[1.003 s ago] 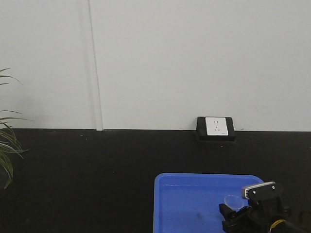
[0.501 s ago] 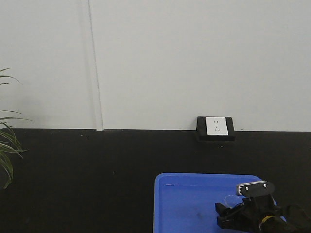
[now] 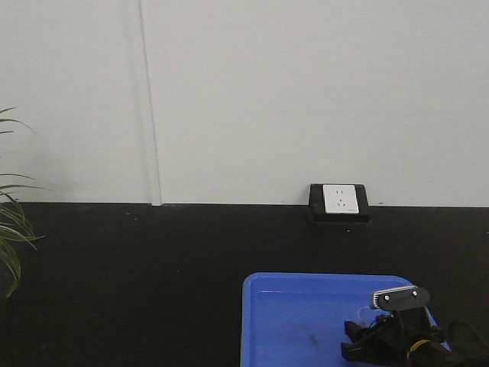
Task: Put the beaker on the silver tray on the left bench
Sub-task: 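Close the right gripper around the clear beaker, then lift the beaker up out of the blue tray with the right gripper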
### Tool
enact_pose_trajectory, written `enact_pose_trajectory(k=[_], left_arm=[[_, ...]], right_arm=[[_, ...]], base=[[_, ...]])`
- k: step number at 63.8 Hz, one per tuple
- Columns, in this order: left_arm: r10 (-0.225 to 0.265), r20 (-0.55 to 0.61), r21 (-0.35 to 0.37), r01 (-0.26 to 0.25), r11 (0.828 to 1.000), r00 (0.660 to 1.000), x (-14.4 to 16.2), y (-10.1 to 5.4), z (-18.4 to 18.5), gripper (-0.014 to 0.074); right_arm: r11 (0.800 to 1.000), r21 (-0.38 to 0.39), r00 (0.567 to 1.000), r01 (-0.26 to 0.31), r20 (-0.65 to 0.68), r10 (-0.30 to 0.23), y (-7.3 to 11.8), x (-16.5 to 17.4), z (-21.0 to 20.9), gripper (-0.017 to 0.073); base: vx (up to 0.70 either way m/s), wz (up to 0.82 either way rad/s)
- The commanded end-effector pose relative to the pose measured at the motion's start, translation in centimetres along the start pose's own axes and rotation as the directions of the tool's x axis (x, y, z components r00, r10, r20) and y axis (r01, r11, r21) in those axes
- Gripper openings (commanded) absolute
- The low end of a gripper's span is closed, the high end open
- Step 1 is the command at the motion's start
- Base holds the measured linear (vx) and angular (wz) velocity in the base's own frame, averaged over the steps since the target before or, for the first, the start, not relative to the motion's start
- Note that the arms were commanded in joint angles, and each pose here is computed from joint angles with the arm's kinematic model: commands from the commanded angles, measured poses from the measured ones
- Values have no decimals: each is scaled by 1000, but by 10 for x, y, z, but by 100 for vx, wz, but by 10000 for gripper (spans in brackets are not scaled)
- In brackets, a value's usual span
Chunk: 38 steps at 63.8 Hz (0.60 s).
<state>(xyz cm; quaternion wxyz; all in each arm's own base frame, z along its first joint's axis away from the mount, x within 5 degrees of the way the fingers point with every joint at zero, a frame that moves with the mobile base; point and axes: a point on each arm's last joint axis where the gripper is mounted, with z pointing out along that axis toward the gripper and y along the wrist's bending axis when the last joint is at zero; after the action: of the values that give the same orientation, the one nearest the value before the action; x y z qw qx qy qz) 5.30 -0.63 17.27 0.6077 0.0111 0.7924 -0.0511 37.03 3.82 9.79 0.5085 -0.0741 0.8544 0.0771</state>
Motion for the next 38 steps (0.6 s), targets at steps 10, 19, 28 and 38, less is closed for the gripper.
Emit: enact_pose_trajectory(k=[10,19,28,38], left_arm=[[-5,72,-3,5,1000,997,-2,1,1,1],[-5,72,-3,5,1000,997,-2,1,1,1],[-5,72,-3,5,1000,997,-2,1,1,1],[-5,72,-3,5,1000,997,-2,1,1,1]], right_arm=[[998,-27,977,49,211,-42,6,-52,-20,-16],[996,-30,966,83,247,-73,10,-79,-41,-15],[997,-48,965,53,259,-39,15,-104,-69,-14],[992,-82,946,96,316,-65,23,-131,-102,-14]], base=[[0,0],[0,0],[0,0],[0,0]])
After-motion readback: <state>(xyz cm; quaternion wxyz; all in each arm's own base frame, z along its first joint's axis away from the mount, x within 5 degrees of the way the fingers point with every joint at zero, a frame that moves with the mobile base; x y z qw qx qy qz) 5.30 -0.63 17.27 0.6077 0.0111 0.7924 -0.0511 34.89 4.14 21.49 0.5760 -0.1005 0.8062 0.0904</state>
